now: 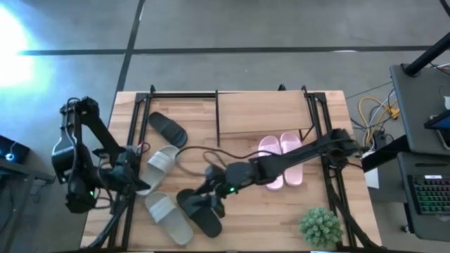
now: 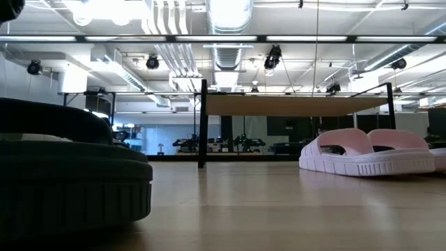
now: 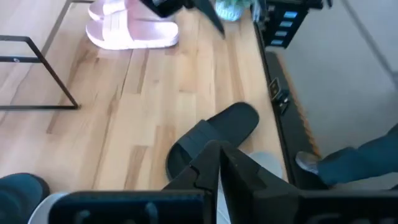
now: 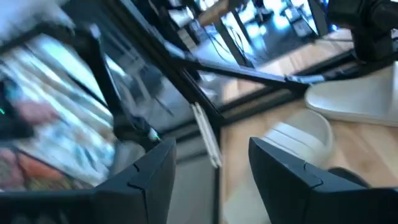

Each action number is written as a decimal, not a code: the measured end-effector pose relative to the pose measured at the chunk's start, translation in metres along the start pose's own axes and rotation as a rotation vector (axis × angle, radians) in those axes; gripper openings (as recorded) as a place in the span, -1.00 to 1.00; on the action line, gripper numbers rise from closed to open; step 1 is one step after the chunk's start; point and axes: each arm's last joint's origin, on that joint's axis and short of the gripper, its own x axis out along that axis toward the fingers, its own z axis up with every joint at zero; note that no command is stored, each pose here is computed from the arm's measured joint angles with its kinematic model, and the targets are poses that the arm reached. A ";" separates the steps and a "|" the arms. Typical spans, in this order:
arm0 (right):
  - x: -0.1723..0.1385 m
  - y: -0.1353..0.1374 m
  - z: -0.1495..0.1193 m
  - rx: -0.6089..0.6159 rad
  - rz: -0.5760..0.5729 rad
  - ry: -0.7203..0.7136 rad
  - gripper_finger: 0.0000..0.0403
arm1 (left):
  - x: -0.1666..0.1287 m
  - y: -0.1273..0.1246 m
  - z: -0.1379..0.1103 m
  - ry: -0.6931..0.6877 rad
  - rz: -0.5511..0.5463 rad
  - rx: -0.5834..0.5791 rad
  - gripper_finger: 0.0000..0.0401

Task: Pick and place slides into the shelf
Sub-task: Put the bottom gray slide on the shelf

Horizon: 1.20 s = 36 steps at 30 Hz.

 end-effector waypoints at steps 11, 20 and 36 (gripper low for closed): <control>0.005 0.002 0.014 -0.229 -0.481 0.262 -0.04 | 0.006 0.011 -0.020 0.236 0.046 0.121 -1.00; -0.015 0.000 -0.009 -0.219 -0.686 0.486 -0.04 | 0.016 0.014 -0.035 0.297 0.065 0.076 -1.00; -0.036 -0.002 -0.028 -0.135 -1.005 0.485 -0.04 | 0.081 -0.061 -0.071 0.627 0.198 0.062 -1.00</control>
